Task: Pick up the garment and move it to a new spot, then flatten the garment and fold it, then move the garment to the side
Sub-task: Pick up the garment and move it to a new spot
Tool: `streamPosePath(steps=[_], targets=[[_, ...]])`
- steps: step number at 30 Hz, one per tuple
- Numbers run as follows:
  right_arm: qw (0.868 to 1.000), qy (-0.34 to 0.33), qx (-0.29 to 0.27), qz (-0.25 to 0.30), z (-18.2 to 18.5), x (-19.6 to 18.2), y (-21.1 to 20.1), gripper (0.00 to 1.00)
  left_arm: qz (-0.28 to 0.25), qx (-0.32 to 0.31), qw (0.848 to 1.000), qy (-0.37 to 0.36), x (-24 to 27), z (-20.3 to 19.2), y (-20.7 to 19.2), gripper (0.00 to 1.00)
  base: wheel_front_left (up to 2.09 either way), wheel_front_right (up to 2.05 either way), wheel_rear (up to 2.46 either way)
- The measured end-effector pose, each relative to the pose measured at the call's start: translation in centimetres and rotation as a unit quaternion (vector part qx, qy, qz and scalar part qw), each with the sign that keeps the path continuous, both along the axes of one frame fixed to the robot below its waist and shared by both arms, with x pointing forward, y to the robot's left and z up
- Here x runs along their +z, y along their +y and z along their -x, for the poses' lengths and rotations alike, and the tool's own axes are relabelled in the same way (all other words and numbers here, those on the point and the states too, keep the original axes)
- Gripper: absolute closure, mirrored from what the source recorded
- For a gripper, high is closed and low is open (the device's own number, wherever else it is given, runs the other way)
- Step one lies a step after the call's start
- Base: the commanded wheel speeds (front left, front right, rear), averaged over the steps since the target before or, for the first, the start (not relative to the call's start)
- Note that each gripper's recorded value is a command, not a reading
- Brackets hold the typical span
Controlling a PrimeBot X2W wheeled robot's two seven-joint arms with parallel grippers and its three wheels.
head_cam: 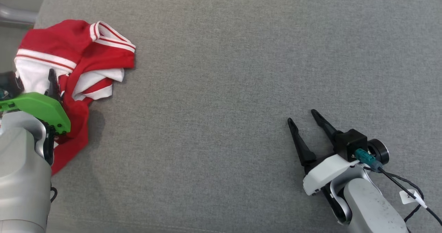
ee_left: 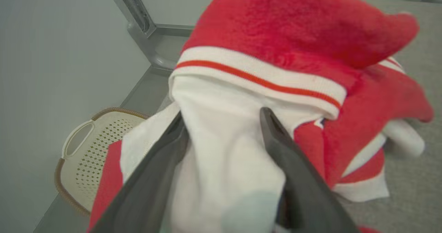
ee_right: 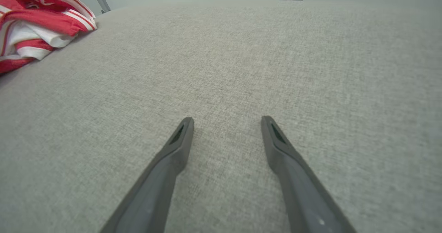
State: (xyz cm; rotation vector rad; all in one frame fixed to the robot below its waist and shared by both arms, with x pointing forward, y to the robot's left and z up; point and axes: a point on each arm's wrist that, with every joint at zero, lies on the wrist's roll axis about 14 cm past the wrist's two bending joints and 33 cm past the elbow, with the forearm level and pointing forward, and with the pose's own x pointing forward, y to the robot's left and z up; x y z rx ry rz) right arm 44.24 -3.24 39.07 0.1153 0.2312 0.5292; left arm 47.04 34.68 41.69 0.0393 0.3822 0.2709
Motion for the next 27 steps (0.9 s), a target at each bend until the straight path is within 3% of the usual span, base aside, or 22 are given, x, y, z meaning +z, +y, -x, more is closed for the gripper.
streamPosePath(steps=[1, 2, 3, 4, 12, 19, 27], targets=[[1.0, 0.001, -0.003, 0.0, -0.1, -0.1, -0.2, 0.0, 0.005, 0.002, 1.0, 0.021, -1.0, 0.2, -0.1, 0.0, 0.0, 0.0, 0.0], [1.0, 0.003, -0.007, 0.0, -0.2, -0.2, -0.4, 0.0, 0.01, 0.002, 0.999, 0.04, -2.0, 0.4, -0.4, 0.16, 0.0, 0.0, 0.0], [1.0, 0.005, -0.011, -0.001, -0.2, -0.4, -0.7, 0.0, 0.013, 0.003, 0.999, 0.052, -2.7, 0.5, -0.5, 0.77, 0.0, 0.0, 0.0], [1.0, 0.006, -0.014, -0.002, -0.3, -0.5, -0.8, 0.0, 0.015, 0.003, 0.998, 0.061, -3.1, 0.4, -0.6, 1.0, 0.0, 0.0, 0.0], [0.999, 0.008, -0.03, -0.007, -0.2, -0.1, -1.4, 0.0, 0.019, -0.008, 0.999, 0.047, -2.7, -0.6, -1.5, 1.0, 0.0, 0.0, 0.0], [0.999, -0.001, -0.047, -0.016, 0.5, 1.4, -1.9, 0.0, 0.008, -0.047, 0.997, -0.055, 3.5, -4.1, -3.3, 1.0, 0.0, 0.0, 0.0], [0.995, -0.004, -0.093, -0.022, 1.9, 2.5, -4.5, 0.0, 0.014, -0.149, 0.979, -0.139, 8.8, -7.8, -11.6, 1.0, 0.0, 0.0, 0.0]])
